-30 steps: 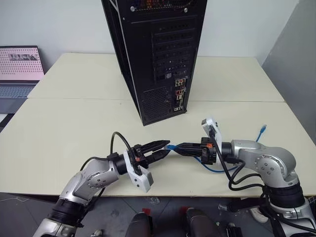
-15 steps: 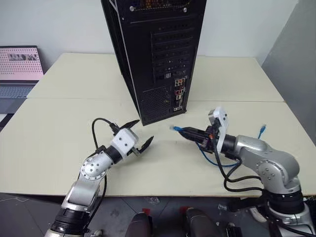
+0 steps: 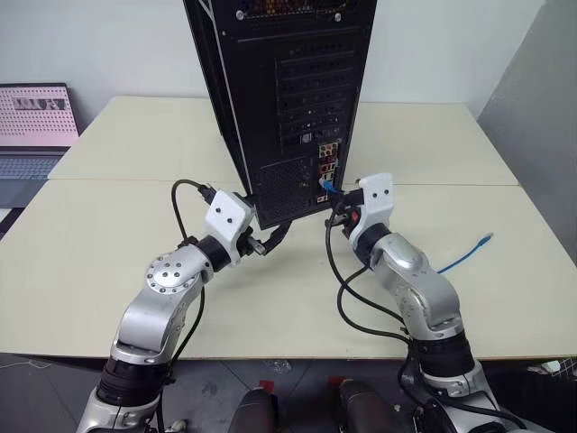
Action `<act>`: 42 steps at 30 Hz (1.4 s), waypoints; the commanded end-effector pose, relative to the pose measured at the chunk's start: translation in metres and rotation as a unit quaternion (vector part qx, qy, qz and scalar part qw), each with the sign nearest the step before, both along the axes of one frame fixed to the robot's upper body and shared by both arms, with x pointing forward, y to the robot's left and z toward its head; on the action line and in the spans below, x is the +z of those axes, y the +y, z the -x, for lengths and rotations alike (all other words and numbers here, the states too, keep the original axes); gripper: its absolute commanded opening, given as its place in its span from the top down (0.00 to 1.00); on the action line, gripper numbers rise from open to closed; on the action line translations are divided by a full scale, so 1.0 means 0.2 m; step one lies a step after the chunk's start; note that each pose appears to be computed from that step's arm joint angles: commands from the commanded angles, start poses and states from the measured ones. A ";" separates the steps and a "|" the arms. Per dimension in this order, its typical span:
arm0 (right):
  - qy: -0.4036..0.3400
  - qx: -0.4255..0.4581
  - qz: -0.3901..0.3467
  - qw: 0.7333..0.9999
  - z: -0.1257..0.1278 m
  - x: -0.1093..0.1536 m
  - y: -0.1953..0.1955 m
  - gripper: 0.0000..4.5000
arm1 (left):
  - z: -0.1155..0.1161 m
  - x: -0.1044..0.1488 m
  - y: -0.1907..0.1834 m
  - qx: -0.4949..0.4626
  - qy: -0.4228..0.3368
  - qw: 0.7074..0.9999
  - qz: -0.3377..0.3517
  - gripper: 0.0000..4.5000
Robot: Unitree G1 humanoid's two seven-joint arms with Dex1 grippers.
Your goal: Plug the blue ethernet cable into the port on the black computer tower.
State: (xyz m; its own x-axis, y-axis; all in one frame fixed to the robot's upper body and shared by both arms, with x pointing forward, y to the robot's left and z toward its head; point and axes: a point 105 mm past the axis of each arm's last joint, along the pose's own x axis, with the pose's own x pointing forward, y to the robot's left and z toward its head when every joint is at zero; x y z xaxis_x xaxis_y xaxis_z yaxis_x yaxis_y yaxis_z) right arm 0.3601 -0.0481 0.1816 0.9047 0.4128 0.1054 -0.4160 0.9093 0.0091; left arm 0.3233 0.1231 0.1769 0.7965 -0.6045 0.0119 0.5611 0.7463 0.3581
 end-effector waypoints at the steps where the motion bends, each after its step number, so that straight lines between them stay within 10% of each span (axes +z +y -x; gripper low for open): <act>1: -0.032 -0.049 -0.010 0.998 -0.04 0.08 -0.02 1.00 | 0.03 0.10 -0.07 -0.002 -0.065 0.998 -0.006 0.08; 42: 0.006 -0.066 -0.051 0.997 -0.07 0.13 0.05 1.00 | 0.01 0.13 -0.02 0.019 -0.091 0.996 -0.015 0.08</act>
